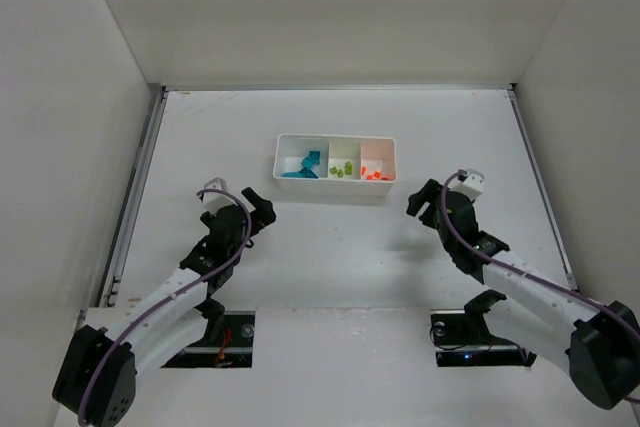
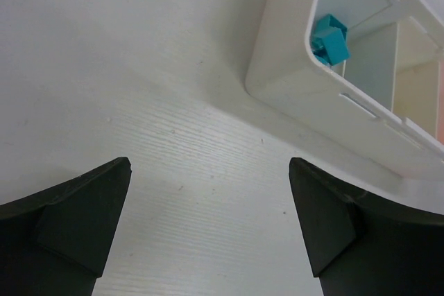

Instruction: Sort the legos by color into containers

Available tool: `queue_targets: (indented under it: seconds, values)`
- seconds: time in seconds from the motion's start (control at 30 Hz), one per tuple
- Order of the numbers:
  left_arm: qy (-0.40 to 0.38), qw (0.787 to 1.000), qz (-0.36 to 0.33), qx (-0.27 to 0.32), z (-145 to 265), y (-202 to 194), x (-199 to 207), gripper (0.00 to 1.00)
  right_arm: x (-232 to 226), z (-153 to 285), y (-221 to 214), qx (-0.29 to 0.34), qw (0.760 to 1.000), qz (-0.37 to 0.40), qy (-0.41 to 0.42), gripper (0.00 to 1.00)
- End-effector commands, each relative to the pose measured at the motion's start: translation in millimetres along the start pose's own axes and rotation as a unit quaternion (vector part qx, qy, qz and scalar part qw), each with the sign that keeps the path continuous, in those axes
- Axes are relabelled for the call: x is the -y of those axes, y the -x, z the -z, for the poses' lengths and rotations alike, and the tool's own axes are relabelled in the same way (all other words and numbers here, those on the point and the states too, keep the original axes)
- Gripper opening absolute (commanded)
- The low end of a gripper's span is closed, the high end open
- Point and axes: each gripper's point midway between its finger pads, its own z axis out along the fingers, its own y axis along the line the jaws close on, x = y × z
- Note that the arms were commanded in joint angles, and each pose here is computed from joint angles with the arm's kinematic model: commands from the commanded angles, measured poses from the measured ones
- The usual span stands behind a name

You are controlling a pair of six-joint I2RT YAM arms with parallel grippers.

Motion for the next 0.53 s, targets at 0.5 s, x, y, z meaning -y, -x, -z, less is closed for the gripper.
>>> queue_targets:
  seconds: [0.5]
  values:
    - [0.08, 0.996, -0.001, -0.024, 5.2, -1.1, -31.4, 1.0, 46.5, 0.9, 3.9, 0.077, 0.993, -0.065, -0.052, 1.0]
